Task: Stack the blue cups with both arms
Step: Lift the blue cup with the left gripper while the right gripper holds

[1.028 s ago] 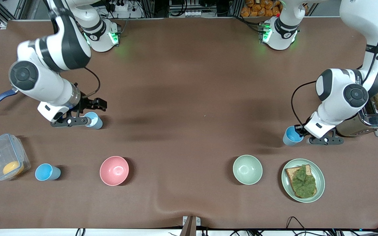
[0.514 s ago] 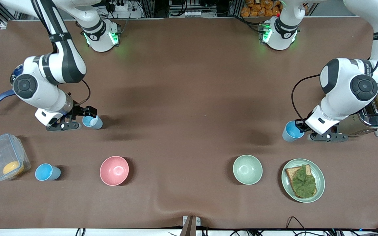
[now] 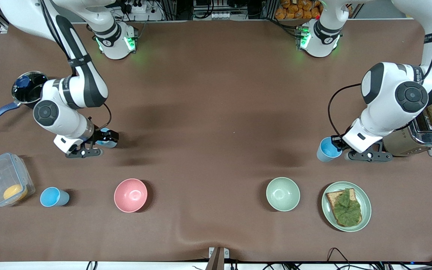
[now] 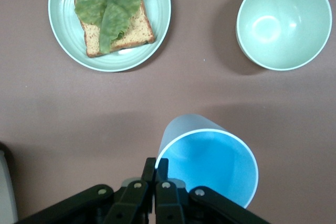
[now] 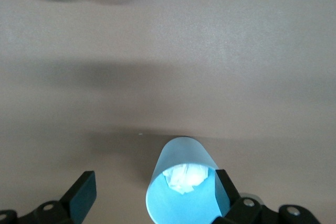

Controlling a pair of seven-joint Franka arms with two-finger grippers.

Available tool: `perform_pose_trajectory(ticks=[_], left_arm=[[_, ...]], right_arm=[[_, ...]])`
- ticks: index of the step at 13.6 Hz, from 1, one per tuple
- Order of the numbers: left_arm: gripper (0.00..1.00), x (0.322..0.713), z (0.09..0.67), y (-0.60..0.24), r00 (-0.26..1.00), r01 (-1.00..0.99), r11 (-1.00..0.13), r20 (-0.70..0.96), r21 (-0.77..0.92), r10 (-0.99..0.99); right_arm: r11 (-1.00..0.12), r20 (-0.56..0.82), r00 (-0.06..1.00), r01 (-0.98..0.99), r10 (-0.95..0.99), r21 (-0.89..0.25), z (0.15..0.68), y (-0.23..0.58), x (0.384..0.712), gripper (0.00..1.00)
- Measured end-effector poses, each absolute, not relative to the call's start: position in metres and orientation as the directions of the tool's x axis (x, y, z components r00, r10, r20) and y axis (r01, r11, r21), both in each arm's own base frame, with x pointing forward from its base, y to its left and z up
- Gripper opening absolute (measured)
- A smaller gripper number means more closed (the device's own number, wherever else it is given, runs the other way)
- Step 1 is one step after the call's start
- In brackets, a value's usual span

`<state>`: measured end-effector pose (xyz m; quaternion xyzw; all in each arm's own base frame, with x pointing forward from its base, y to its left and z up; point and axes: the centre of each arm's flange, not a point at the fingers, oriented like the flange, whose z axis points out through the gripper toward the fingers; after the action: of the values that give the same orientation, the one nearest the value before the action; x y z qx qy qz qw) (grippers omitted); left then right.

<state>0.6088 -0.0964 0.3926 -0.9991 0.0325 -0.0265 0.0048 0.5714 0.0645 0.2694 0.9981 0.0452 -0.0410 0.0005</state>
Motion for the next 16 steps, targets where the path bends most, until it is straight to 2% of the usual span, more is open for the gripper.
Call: perform_pose_trajectory(ticks=[6,13,15,16], left_arm=[[0.03,0.597,0.437,-0.091,0.997,-0.056,-0.998,0.053,-0.026,-0.058],[0.03,0.582,0.479,-0.097,0.996,-0.066,-0.997,0.053,-0.037,-0.068],[0.03,0.580,0.495,-0.106,0.996,-0.079,-0.996,0.049,-0.038,-0.081],[0.03,0.580,0.502,-0.114,0.994,-0.091,-0.995,0.055,-0.032,-0.093]], right_arm=[[-0.996,-0.102,0.991,0.089,0.089,-0.003,0.259,0.064,0.572,1.00],[-0.998,-0.154,0.986,0.054,0.057,-0.021,0.238,0.058,0.557,0.96],[-0.999,-0.160,0.986,0.042,0.046,-0.031,0.236,0.058,0.555,0.81],[-0.999,-0.162,0.986,0.038,0.043,-0.034,0.235,0.058,0.554,0.80]])
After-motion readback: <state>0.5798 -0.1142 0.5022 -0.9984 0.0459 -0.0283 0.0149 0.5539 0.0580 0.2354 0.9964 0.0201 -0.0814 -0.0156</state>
